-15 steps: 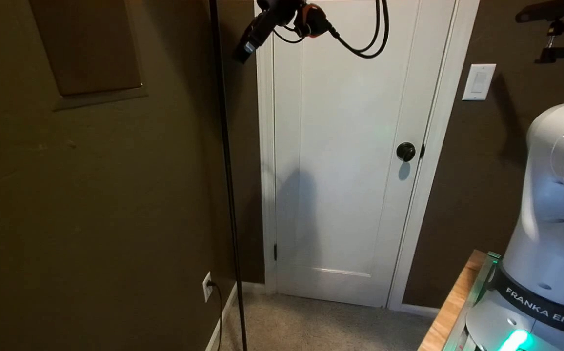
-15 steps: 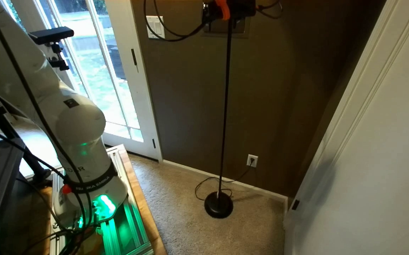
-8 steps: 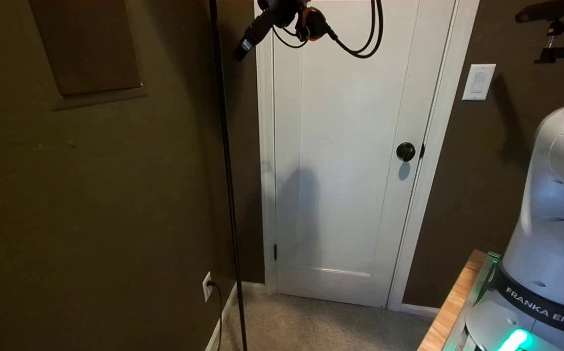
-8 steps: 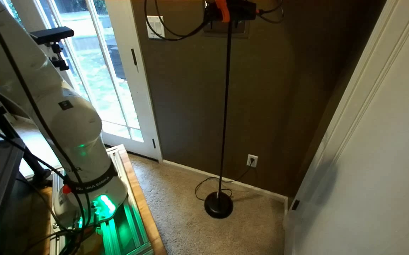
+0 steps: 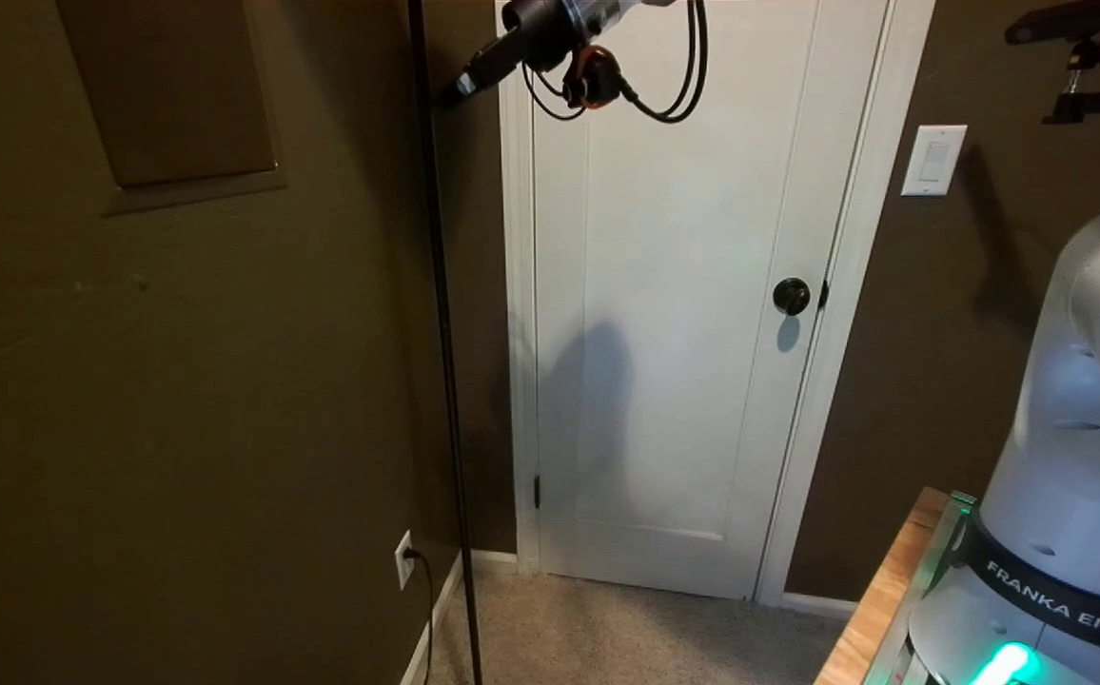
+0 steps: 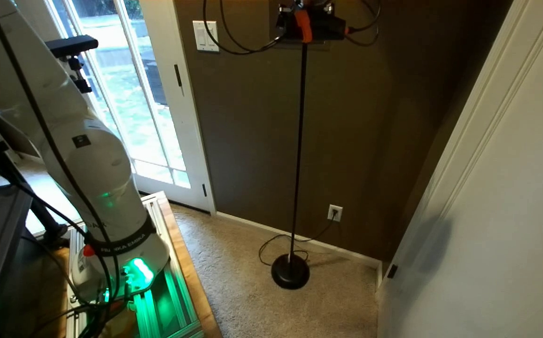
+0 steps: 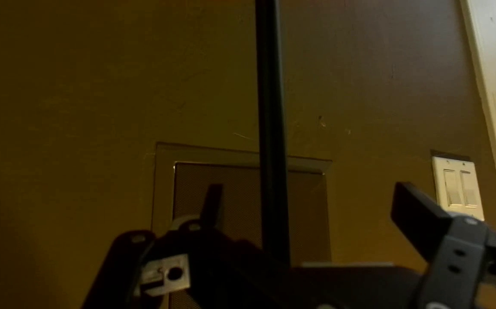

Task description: Move the lamp to the left

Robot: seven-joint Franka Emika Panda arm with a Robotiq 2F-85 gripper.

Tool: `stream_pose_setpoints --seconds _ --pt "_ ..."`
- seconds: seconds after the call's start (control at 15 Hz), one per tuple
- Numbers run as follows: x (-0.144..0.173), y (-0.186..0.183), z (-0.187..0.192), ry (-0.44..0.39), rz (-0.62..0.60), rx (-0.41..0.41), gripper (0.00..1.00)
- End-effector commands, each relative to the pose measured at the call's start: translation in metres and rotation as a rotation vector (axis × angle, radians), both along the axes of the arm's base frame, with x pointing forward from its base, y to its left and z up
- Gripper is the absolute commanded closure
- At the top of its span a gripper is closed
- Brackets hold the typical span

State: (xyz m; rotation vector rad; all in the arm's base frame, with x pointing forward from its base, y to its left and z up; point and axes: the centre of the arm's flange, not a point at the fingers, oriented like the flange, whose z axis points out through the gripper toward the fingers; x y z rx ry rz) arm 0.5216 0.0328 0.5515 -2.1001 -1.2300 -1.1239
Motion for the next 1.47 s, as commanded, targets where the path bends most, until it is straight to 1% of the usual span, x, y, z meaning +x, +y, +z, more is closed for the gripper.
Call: stream_pose_setpoints --seconds 0.0,0.27,0.33,0.4,0.47,1.0,1.07,1.13,1.2,1.27,1.4 --pt "0.018 0.002 -0.007 -0.078 0.042 0.034 0.00" --pt "0.025 0.001 -0.009 -0.142 0.071 0.054 0.00" --pt "0.026 0.000 -0.009 -0.158 0.074 0.054 0.22" --pt "0.026 -0.002 -0.008 -0.168 0.077 0.064 0.26" --pt "0.028 -0.005 -0.009 -0.176 0.078 0.065 0.34" --pt "0.027 -0.017 -0.011 -0.150 0.119 0.113 0.91" --pt "0.027 -0.017 -0.012 -0.144 0.127 0.121 0.97" --pt "0.027 -0.017 -0.012 -0.139 0.134 0.125 1.00" --pt "0.026 -0.016 -0.013 -0.123 0.145 0.140 0.66" --pt "0.026 -0.015 -0.014 -0.116 0.153 0.142 0.54" --pt "0.025 -0.013 -0.014 -0.109 0.167 0.149 0.42"
